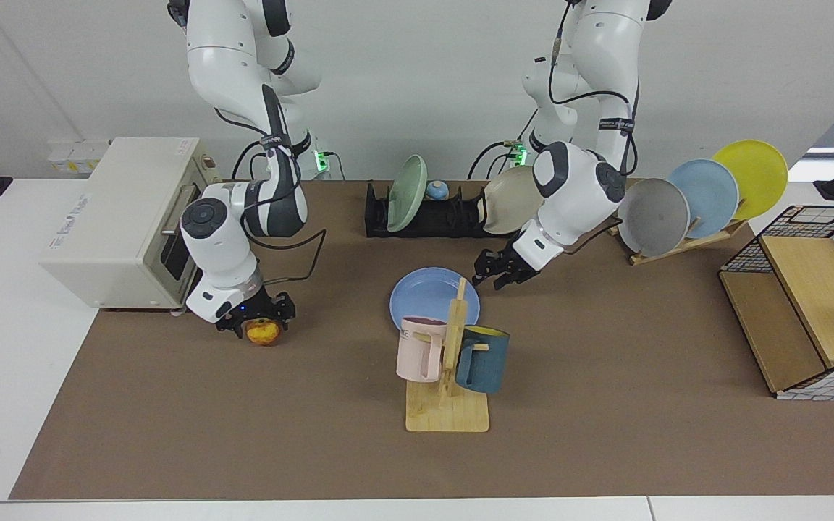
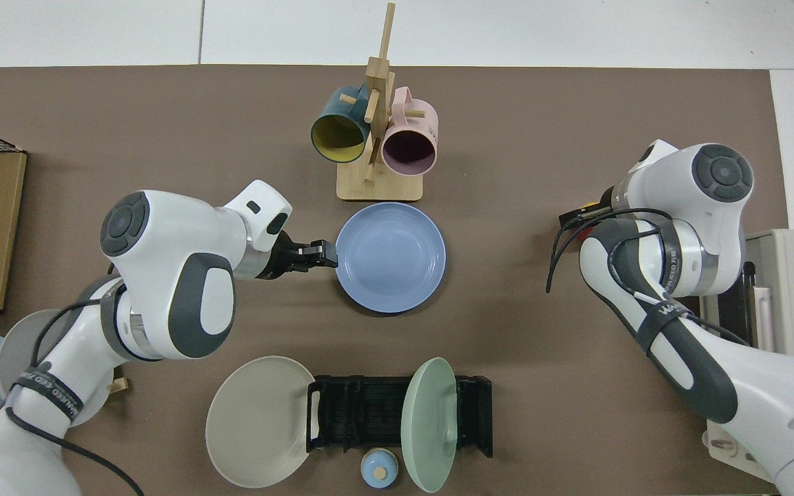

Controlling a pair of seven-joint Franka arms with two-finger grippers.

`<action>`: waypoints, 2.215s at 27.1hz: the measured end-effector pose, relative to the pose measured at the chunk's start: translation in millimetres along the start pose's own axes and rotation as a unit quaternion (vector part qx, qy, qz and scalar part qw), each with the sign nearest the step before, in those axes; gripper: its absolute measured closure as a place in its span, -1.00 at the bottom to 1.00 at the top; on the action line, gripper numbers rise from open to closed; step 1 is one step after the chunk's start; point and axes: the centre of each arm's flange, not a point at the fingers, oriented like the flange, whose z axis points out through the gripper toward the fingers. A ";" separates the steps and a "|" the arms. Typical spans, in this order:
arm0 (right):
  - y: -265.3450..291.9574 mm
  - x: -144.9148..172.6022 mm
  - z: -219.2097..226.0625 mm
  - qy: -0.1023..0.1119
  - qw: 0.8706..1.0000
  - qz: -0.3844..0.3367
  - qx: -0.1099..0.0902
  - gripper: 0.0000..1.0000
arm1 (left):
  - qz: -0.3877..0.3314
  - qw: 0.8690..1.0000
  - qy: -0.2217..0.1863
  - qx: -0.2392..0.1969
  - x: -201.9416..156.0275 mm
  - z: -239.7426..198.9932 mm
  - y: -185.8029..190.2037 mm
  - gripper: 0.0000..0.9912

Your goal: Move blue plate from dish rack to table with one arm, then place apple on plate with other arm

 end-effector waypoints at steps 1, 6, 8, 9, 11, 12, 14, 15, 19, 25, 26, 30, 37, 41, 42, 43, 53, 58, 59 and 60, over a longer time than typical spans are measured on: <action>0.6 -0.4 0.8 -0.001 1.000 0.000 0.000 -1.00 | 0.003 1.000 -0.003 0.017 1.3 -10.8 4.3 -0.17; 4.4 -2.9 4.0 -0.004 1.000 0.004 -0.001 -0.99 | 0.017 0.994 -0.005 0.107 0.6 -77.8 25.8 -0.19; 4.4 -4.8 6.4 -0.007 1.000 0.004 0.000 -0.89 | 0.021 0.991 -0.006 0.130 -7.4 -107.8 34.4 -0.20; 4.2 -5.8 7.6 -0.009 1.000 0.004 0.000 -0.79 | 0.022 0.990 -0.009 0.137 -12.3 -120.3 37.7 -0.20; 4.8 -6.7 8.4 -0.009 1.000 0.004 0.000 -0.47 | 0.024 0.988 -0.015 0.150 -22.0 -143.0 42.9 -0.20; 5.1 -6.7 8.2 -0.009 1.000 0.005 0.000 -0.44 | 0.026 0.987 -0.016 0.159 -26.3 -153.4 44.8 -0.23; 5.1 -6.7 8.3 -0.009 1.000 0.005 0.000 -0.44 | 0.028 0.984 -0.017 0.176 -33.4 -172.4 47.3 -0.23; 5.1 -6.7 8.3 -0.009 1.000 0.005 0.000 -0.44 | 0.028 0.982 -0.018 0.184 -36.4 -180.5 48.0 -0.26; 3.5 -5.4 7.0 -0.007 1.000 0.007 0.003 -0.44 | 0.027 0.980 -0.018 0.198 -45.3 -208.3 52.1 -0.63; -18.8 12.8 -21.3 0.023 0.999 0.025 0.010 -0.44 | 0.031 0.978 -0.009 0.205 -47.9 -239.4 53.1 -0.83; -26.7 16.1 -28.6 0.028 0.999 0.029 0.011 -0.44 | 0.035 0.978 -0.008 0.205 -48.1 -246.1 53.2 -0.83; -73.4 24.4 -62.8 0.037 0.998 0.046 0.020 -0.44 | 0.044 0.978 -0.001 0.203 -47.6 -269.2 50.2 -0.96; -167.7 21.4 -102.8 0.035 0.997 0.055 0.036 -0.44 | 0.045 0.978 -0.001 0.203 -45.6 -277.2 42.7 -1.00; -212.6 14.5 -106.0 0.035 0.997 0.062 0.042 -0.44 | 0.045 0.978 0.000 0.203 -45.9 -278.2 43.3 -1.00; -222.3 12.4 -106.1 0.034 0.996 0.063 0.043 -0.44 | 0.045 0.978 0.001 0.203 -46.1 -278.9 43.5 -1.00; -232.0 10.1 -106.3 0.033 0.996 0.063 0.045 -0.44 | 0.045 0.978 0.002 0.203 -46.2 -279.7 43.6 -1.00; -328.0 -22.0 -71.8 0.023 0.998 0.041 0.051 -0.44 | 0.024 0.979 0.009 0.202 -41.9 -292.9 24.4 -1.00; -341.2 -30.0 -37.9 0.025 0.998 0.034 0.050 -0.44 | 0.010 0.979 0.012 0.201 -38.2 -299.5 9.9 -1.00; -342.4 -30.8 -32.5 0.025 0.998 0.033 0.049 -0.44 | 0.007 0.980 0.013 0.201 -37.7 -300.6 7.5 -1.00; -343.0 -31.1 -28.3 0.024 0.998 0.033 0.049 -0.44 | 0.005 0.980 0.013 0.201 -37.1 -301.7 5.1 -1.00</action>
